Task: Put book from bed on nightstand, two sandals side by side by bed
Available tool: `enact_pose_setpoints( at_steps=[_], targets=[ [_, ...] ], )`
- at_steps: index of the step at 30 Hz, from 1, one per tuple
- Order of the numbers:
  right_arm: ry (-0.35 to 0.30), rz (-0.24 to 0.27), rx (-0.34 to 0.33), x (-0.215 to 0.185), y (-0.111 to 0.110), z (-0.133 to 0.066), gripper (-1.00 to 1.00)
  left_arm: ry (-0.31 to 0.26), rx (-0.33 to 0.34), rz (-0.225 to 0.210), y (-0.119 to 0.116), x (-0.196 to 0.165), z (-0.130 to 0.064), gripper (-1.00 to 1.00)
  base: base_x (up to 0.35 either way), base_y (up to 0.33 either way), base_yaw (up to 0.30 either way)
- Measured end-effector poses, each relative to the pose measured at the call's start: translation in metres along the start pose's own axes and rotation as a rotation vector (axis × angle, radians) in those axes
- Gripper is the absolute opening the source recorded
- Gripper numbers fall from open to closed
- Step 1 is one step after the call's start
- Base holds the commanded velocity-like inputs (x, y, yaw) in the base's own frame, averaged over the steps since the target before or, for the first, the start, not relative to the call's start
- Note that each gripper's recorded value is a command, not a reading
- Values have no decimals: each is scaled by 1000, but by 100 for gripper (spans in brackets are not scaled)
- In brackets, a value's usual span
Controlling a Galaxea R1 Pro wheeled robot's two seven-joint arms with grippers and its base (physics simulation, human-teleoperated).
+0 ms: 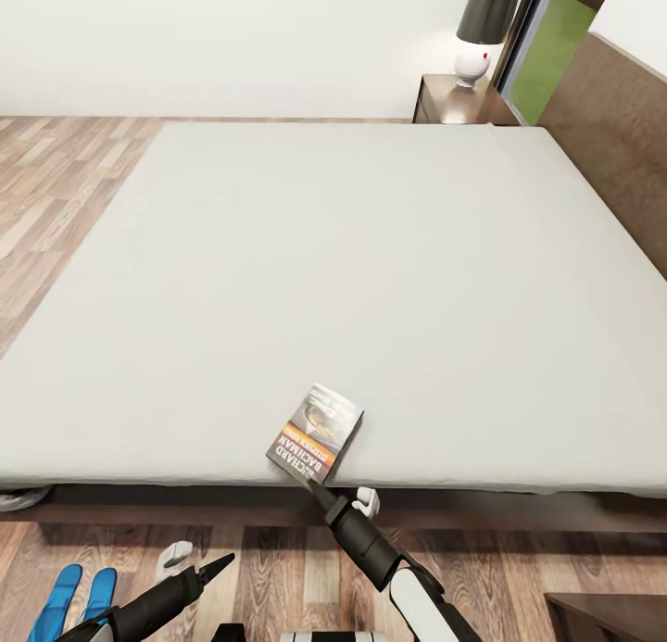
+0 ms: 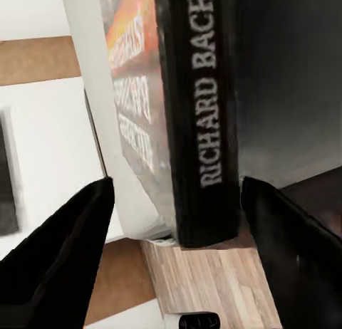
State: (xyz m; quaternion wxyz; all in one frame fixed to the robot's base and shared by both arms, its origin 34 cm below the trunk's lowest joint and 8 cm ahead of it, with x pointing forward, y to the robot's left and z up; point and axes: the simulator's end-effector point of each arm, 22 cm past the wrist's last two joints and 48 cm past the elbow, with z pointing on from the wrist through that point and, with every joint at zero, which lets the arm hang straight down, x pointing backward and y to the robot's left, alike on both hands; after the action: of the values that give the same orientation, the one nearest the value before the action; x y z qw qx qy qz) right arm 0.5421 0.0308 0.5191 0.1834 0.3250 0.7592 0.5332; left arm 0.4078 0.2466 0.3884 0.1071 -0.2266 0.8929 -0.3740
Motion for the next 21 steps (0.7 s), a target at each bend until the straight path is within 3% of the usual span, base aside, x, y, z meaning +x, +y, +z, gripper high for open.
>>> enact_pose_setpoints(
  at_steps=[21],
  targets=[
    [-1, 0, -3, 0, 6, -2, -100, 0, 2, 0, -4, -1, -4, 100, 0, 0, 0]
  ],
)
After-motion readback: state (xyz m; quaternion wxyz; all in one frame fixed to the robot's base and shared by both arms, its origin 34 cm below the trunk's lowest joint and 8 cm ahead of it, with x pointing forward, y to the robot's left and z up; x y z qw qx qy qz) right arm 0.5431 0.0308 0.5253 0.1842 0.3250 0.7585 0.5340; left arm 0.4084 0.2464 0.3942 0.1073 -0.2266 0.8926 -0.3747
